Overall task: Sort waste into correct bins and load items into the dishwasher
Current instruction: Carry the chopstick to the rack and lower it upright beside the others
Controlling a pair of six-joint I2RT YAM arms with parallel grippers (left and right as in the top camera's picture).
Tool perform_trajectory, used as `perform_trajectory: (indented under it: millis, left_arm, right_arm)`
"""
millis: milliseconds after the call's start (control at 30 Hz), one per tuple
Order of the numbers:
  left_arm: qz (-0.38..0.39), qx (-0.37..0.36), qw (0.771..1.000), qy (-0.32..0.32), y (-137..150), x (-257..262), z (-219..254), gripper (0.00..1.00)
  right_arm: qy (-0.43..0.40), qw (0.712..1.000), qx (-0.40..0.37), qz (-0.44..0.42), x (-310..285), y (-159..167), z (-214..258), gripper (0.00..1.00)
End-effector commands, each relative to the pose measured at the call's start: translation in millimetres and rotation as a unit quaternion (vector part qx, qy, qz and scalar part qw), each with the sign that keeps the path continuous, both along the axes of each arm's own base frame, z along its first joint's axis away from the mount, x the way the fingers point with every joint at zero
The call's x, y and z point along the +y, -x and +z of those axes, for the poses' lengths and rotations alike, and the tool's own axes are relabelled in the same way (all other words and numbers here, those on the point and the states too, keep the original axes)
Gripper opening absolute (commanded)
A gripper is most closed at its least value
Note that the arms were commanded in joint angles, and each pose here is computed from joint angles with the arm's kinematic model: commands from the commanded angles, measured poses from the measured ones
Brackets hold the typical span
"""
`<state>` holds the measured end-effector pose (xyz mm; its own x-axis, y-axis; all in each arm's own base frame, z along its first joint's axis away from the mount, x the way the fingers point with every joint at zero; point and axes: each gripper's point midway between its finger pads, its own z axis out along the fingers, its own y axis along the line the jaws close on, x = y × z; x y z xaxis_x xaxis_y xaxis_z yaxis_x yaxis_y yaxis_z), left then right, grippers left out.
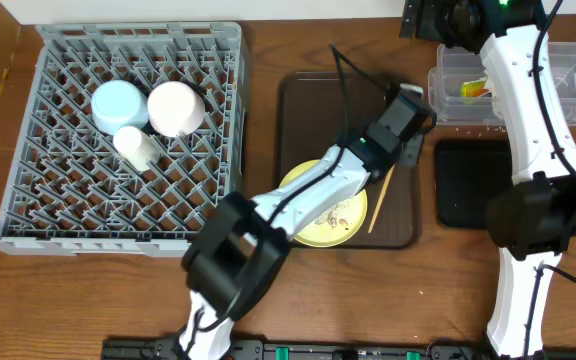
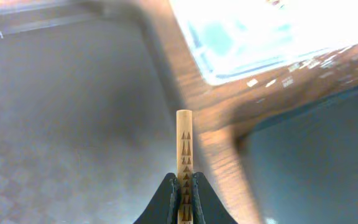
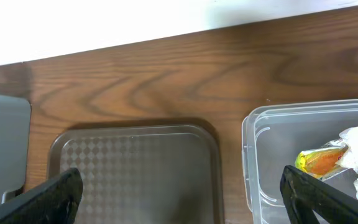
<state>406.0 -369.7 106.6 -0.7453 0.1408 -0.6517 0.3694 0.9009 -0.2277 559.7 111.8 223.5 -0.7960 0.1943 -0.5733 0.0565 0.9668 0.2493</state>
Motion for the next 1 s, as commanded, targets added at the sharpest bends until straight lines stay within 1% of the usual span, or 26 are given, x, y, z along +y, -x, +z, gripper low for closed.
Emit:
perform_trajectory:
  millis: [0, 67, 133, 233, 300, 433, 467, 600, 733, 867, 967]
  left_arm:
    - [-0.010, 0.002, 0.999, 0.034, 4.7, -4.8, 24.3, 0.08]
    - [-0.008, -0.006, 0.999, 0.040, 4.2, -3.9, 34.6, 0.08]
    - [0.005, -0.029, 0.999, 0.032, -6.4, 9.5, 47.8, 0.08]
    - [0.019, -0.069, 0.997, -0.006, -26.8, 38.6, 60.1, 0.08]
    - [0.019, -0.094, 0.994, -0.044, -41.6, 62.9, 66.0, 0.08]
    - [0.062, -0.116, 0.986, -0.103, -72.4, 125.3, 72.4, 0.08]
    - [0.090, -0.117, 0.983, -0.112, -85.3, 156.4, 75.6, 0.08]
    - [0.146, -0.115, 0.976, -0.116, -104.3, 214.2, 83.4, 0.08]
    - [0.173, -0.122, 0.968, -0.131, -111.7, 258.7, 95.6, 0.08]
    - [0.164, -0.132, 0.963, -0.167, -111.6, 285.1, 105.6, 0.08]
    - [0.150, -0.131, 0.960, -0.198, -111.5, 301.1, 104.3, 0.08]
  right_arm:
    - [-0.002, 1.000, 0.001, -0.013, -7.1, -1.9, -0.3, 0.99]
    - [-0.002, 1.000, 0.001, -0.013, -7.1, -1.9, -0.3, 0.99]
    - [-0.002, 1.000, 0.001, -0.013, -7.1, -1.9, -0.3, 0.99]
    - [-0.002, 1.000, 0.001, -0.013, -7.1, -1.9, -0.3, 0.99]
    - [-0.002, 1.000, 0.001, -0.013, -7.1, -1.9, -0.3, 0.99]
    - [-0.002, 1.000, 0.001, -0.013, -7.1, -1.9, -0.3, 0.99]
    - [-0.002, 1.000, 0.001, -0.013, -7.1, -1.9, -0.3, 0.99]
    - [-0.002, 1.000, 0.001, -0.013, -7.1, -1.9, -0.3, 0.99]
    - [-0.002, 1.000, 0.001, -0.013, -7.1, -1.9, -0.3, 0.99]
    - [-0.002, 1.000, 0.001, -0.013, -7.1, -1.9, -0.3, 0.99]
    - [-0.002, 1.000, 0.001, -0.013, -7.1, -1.9, -0.3, 0.99]
